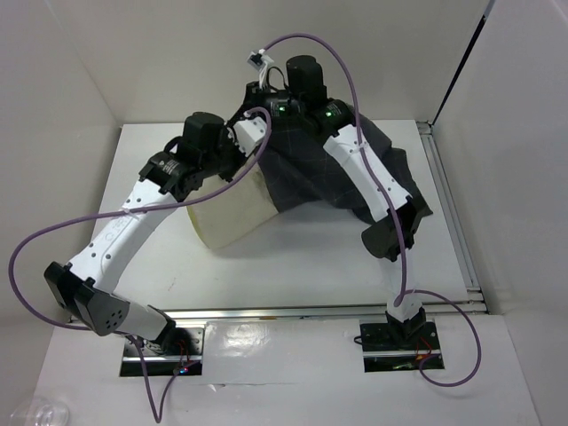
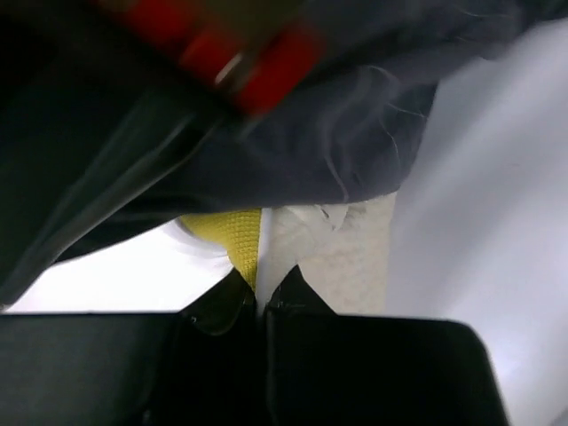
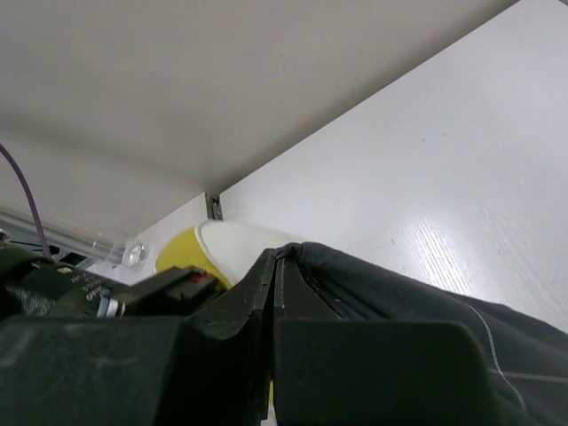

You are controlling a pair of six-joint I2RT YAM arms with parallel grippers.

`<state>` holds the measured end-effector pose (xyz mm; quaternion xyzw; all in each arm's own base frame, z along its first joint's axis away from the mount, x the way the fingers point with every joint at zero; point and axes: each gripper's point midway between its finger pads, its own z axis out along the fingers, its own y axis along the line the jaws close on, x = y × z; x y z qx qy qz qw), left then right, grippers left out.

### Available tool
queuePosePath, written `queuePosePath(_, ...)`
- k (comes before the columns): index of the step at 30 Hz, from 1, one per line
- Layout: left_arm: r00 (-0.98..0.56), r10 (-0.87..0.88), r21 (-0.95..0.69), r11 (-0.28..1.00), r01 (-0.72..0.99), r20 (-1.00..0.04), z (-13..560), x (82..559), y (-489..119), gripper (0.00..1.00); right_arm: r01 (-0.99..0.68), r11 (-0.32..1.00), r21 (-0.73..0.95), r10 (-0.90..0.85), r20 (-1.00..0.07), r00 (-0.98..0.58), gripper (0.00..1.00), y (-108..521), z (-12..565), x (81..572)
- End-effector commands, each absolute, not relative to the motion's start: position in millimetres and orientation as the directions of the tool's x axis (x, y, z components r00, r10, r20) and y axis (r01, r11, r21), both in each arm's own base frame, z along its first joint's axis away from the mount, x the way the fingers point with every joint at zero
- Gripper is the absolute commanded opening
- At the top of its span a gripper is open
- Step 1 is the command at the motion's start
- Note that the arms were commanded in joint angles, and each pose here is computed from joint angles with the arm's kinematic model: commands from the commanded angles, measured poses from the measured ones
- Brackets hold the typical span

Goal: Put the pillow into the pillowcase

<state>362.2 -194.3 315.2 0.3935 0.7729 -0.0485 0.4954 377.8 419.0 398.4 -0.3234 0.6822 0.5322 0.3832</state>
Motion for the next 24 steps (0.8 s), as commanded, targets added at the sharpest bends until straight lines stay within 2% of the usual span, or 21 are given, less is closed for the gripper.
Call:
queuePosePath(1, 0.018, 0.347, 0.254, 0.649, 0.717, -0.938, 394.4, 354.8, -248.2, 0.00, -0.906, -0.015, 0.422, -0.012, -0.906, -0.422, 0.00, 449.5, 446.2, 316.9)
queuePosePath(16, 0.012, 0.345, 0.268, 0.706, 0.656, -0.939, 393.6, 364.0, -237.6, 0.00, -0.940, -0.047, 0.337, -0.006, -0.942, -0.337, 0.00, 437.6, 472.3, 289.0)
queuePosePath(22, -0.009, 0.359, 0.271, 0.721, 0.637, -0.933, 373.3, 361.4, -229.6, 0.00, -0.946, 0.077, 0.316, -0.052, -0.946, -0.320, 0.00, 435.6, 440.6, 308.2)
queuePosePath(23, -0.017, 0.364, 0.270, 0.720, 0.640, -0.931, 368.3, 361.4, -229.6, 0.00, -0.942, 0.138, 0.305, -0.049, -0.948, -0.314, 0.05, 435.9, 433.5, 320.5)
queuePosePath(24, -0.023, 0.366, 0.272, 0.730, 0.627, -0.930, 368.2, 364.3, -224.9, 0.00, -0.941, 0.164, 0.296, -0.064, -0.949, -0.310, 0.16, 435.8, 424.3, 326.0)
